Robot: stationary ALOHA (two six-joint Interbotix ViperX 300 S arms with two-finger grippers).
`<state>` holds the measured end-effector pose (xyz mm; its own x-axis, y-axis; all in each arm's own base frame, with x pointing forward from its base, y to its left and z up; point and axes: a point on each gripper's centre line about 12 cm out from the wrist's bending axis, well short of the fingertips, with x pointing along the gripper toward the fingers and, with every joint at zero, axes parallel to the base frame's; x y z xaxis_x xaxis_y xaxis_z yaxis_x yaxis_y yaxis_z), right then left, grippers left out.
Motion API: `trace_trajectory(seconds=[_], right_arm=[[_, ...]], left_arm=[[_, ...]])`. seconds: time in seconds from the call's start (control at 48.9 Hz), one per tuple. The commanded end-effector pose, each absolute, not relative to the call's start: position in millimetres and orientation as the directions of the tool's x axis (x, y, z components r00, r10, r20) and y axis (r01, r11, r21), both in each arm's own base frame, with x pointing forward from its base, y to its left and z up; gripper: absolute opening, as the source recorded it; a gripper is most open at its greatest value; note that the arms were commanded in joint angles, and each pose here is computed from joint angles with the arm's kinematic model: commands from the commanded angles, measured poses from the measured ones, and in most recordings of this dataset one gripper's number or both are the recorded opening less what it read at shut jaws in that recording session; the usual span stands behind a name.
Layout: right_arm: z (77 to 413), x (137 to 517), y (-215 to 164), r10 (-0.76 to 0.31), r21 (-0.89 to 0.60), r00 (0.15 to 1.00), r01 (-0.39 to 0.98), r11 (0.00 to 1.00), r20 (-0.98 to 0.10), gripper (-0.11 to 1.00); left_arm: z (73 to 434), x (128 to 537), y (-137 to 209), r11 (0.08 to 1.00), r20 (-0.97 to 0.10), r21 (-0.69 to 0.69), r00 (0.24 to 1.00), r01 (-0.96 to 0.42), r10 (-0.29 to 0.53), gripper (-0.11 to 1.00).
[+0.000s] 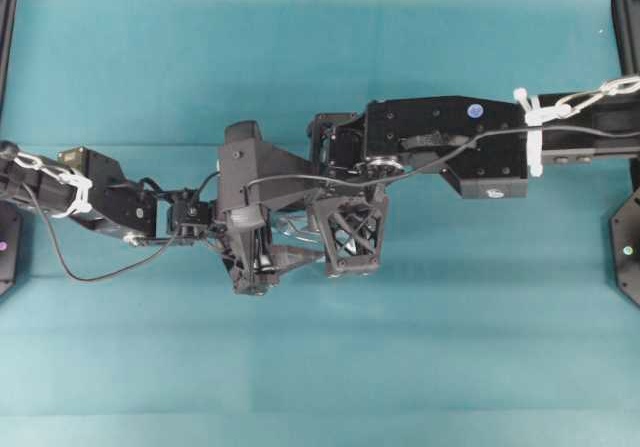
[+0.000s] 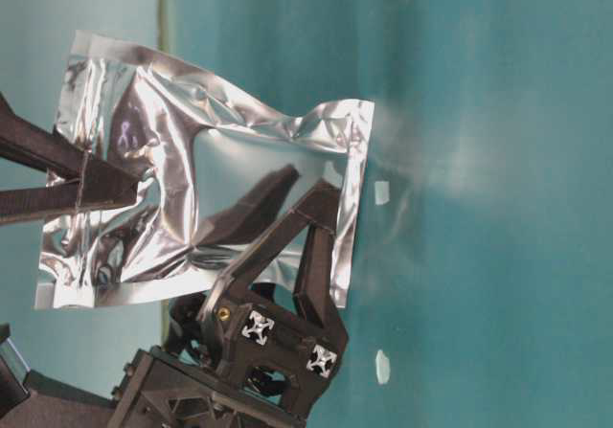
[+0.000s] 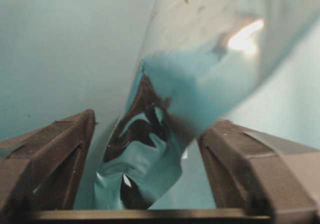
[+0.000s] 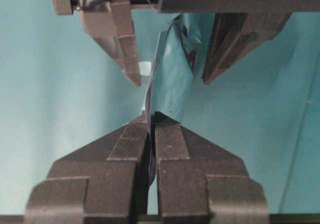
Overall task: Hand over the silver zip bag and make it stand upright.
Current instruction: 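Reach the left gripper to the bag's left edge and close on it, then open the right gripper and pull it back to the right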
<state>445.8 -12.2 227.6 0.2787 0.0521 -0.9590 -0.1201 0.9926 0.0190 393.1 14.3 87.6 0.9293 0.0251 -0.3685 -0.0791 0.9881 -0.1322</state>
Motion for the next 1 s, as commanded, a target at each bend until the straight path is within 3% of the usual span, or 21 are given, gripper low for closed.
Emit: trace_trajectory(seconds=[0.0, 0.246, 0.798, 0.901, 0.983], right_arm=[[234, 446, -12, 0.051, 0.016, 0.296, -0.12, 0.993, -0.954, 0.03], [231, 445, -12, 0.05, 0.014, 0.293, -0.123, 0.992, -0.955, 0.03], [230, 443, -12, 0.049, 0.013, 0.309, -0.12, 0.993, -0.95, 0.04], [230, 442, -12, 0.048, 0.016, 0.305, -0.109, 0.994, -0.951, 0.07], [233, 441, -13, 0.048, 0.016, 0.308, -0.106, 0.994, -0.95, 0.16]], left_arm=[[93, 396, 14, 0.988, -0.347, -0.132, 0.938, -0.075, 0.024, 0.79], [95, 399, 4, 0.99, -0.322, -0.132, 0.947, -0.045, 0.0, 0.36], [92, 397, 2, 0.99, -0.353, -0.131, 0.936, -0.045, -0.004, 0.35], [91, 397, 2, 0.99, -0.354, -0.132, 0.935, -0.045, -0.004, 0.35], [91, 396, 2, 0.99, -0.356, -0.132, 0.935, -0.046, -0.004, 0.35]])
